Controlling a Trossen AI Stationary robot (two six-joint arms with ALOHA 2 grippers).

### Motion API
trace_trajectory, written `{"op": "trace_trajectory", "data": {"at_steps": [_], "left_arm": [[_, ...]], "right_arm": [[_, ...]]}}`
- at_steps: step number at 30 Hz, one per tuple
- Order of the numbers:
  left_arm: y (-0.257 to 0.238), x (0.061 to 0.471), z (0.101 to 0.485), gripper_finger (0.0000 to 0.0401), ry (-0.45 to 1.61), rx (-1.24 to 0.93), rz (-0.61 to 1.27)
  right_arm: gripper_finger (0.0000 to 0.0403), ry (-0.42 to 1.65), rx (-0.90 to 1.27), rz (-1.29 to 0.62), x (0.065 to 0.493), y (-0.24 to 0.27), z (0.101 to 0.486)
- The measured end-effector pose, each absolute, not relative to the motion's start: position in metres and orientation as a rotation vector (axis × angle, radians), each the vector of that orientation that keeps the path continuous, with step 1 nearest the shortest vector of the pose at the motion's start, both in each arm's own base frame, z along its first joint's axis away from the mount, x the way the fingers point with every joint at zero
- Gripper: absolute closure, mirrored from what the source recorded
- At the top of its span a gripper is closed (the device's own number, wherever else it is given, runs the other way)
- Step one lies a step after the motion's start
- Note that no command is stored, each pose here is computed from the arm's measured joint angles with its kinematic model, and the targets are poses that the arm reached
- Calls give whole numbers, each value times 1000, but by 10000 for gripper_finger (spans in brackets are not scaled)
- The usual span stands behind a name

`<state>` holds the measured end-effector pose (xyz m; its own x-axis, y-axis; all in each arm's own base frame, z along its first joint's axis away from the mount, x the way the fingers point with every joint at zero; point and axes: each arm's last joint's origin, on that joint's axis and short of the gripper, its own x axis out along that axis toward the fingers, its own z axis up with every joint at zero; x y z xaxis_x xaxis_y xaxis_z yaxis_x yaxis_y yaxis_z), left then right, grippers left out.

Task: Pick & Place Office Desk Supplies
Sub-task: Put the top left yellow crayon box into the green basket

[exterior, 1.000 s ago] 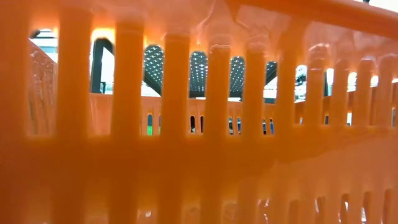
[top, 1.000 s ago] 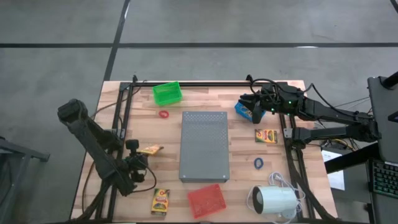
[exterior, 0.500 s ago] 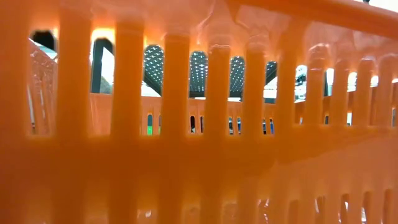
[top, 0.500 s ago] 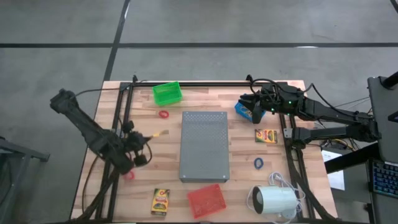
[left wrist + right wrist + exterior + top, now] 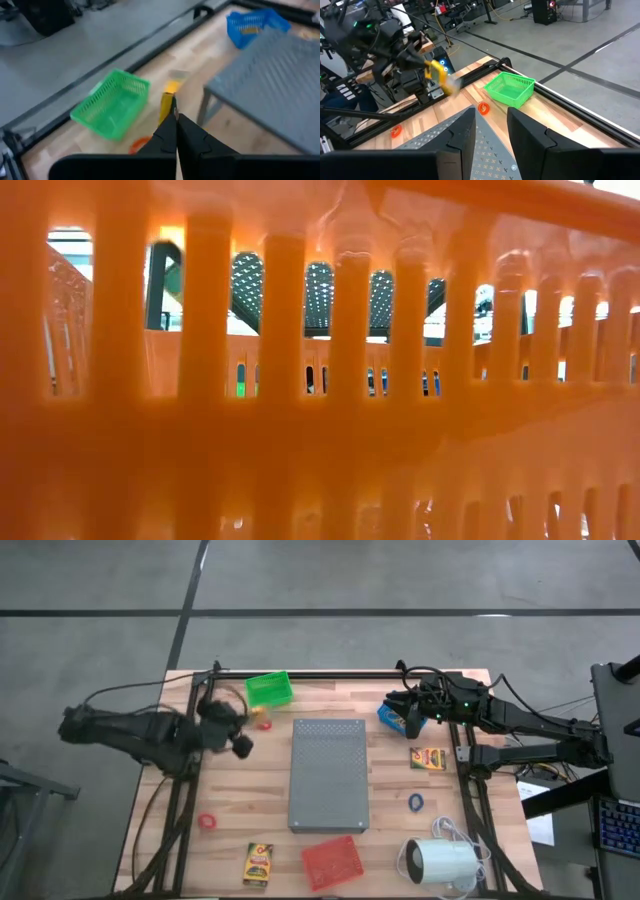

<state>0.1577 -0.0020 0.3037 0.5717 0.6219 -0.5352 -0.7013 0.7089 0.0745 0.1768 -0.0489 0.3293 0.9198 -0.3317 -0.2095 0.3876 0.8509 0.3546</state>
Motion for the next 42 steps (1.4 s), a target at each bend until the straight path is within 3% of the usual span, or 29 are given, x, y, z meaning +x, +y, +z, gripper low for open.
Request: {"op": "trace_trajectory", "data": {"at_steps": [13, 23, 42], "left_arm": [[70, 161, 326, 401, 430, -391, 806], [78, 164, 328, 401, 327, -503, 782], [108, 204, 298, 401, 347, -767, 895]], "right_arm": [[287, 142, 403, -380, 177, -49, 329], [299, 142, 402, -380, 177, -49, 329], [304, 142, 402, -380, 177, -49, 329]]}}
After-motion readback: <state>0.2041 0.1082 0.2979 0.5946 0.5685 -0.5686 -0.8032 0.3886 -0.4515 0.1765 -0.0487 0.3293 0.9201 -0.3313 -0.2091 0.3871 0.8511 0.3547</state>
